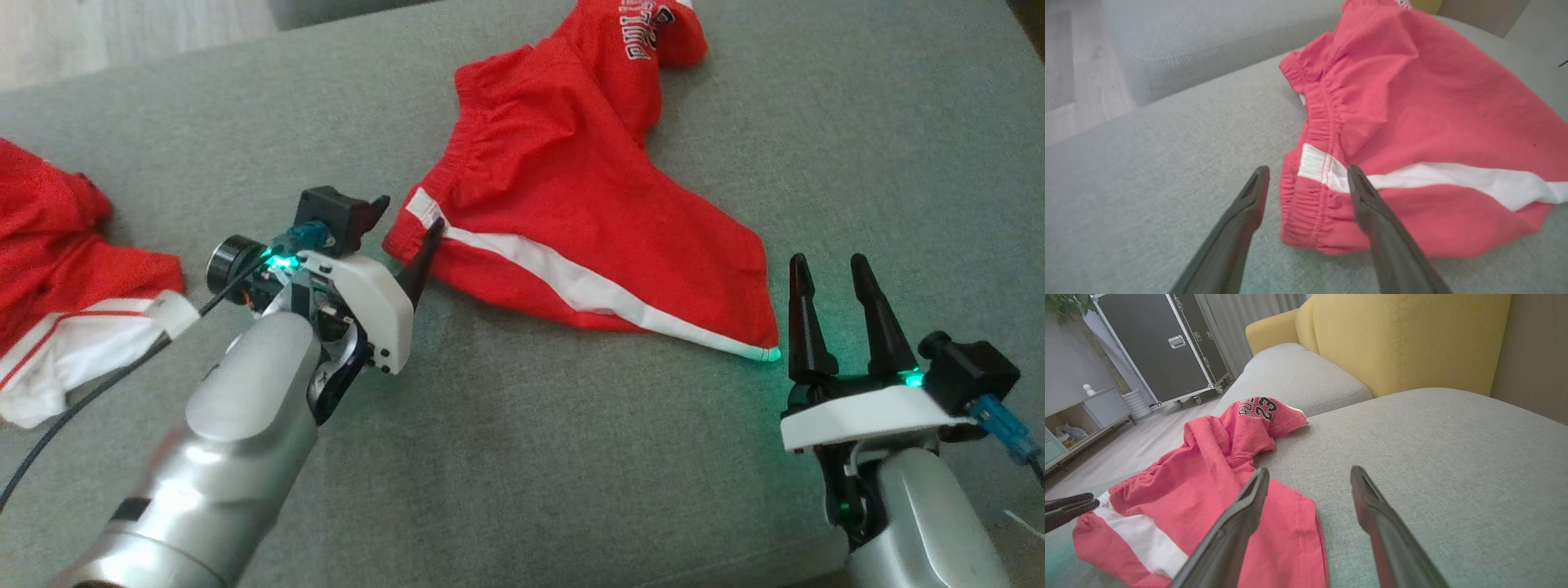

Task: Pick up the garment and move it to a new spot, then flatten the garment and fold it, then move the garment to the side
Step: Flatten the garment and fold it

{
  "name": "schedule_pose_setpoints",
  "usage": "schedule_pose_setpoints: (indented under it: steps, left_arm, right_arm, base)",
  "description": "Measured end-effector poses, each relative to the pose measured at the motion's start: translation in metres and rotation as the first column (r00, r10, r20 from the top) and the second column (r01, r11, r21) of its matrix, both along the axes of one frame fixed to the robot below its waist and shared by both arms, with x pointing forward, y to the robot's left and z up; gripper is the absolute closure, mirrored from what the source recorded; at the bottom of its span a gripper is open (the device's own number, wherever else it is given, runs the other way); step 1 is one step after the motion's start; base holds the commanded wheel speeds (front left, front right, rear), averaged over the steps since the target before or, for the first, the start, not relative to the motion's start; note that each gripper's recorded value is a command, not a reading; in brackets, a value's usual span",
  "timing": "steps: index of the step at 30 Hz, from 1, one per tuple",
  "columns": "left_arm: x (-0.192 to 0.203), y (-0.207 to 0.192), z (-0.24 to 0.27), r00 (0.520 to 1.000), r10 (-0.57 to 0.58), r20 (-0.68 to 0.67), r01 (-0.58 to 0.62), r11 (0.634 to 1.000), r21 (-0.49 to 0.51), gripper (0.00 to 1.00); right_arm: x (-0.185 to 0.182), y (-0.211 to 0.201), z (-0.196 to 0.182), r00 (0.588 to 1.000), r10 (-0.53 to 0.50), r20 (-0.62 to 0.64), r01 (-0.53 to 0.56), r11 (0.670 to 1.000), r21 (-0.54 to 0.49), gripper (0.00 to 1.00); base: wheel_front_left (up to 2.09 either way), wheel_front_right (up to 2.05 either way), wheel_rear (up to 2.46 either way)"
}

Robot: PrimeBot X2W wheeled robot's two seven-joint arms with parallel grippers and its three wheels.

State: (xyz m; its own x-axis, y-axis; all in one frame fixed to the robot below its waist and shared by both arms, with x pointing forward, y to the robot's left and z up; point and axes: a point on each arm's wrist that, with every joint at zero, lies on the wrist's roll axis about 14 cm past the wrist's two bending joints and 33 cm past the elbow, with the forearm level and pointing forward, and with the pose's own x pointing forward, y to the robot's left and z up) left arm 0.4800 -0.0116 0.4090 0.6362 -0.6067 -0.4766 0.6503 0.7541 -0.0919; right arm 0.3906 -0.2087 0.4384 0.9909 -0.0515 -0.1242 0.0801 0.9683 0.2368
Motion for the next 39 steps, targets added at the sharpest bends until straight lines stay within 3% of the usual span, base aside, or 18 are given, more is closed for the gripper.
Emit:
schedule_pose_setpoints:
  steps: [14, 15, 16, 17, 18, 39]
  left_arm:
    - [0.003, -0.015, -0.014, 0.998, -0.058, -0.03, 0.058, 0.998, -0.005, 0.0]
    - [0.003, -0.016, -0.013, 0.998, -0.058, -0.027, 0.058, 0.998, -0.009, 0.08]
    - [0.004, -0.017, -0.012, 0.998, -0.059, -0.027, 0.058, 0.998, -0.01, 0.42]
    - [0.004, -0.017, -0.011, 0.998, -0.061, -0.022, 0.06, 0.998, -0.012, 0.64]
    - [0.004, -0.018, -0.01, 0.998, -0.065, -0.02, 0.065, 0.998, -0.012, 1.0]
    - [0.005, -0.019, 0.024, 0.997, -0.066, 0.05, 0.069, 0.996, -0.063, 1.0]
  right_arm:
    - [-0.004, -0.011, -0.006, 0.999, -0.031, -0.022, 0.03, 0.999, -0.01, 0.0]
    - [-0.004, -0.011, -0.007, 0.999, -0.031, -0.024, 0.031, 0.999, -0.01, 0.0]
    - [-0.005, -0.011, -0.008, 0.999, -0.031, -0.027, 0.031, 0.999, -0.01, 0.0]
    - [-0.005, -0.011, -0.009, 0.999, -0.03, -0.031, 0.03, 1.0, -0.01, 0.0]
    - [-0.006, -0.01, -0.01, 0.999, -0.028, -0.036, 0.028, 1.0, -0.01, 0.0]
    - [-0.05, 0.029, -0.069, 0.951, 0.115, -0.287, -0.133, 0.99, -0.043, 0.0]
  base:
    - [0.0, 0.0, 0.0]
    - [0.0, 0.0, 0.0]
    - [0.0, 0.0, 0.0]
    - [0.0, 0.0, 0.0]
    - [0.0, 0.0, 0.0]
    - [0.0, 0.0, 0.0]
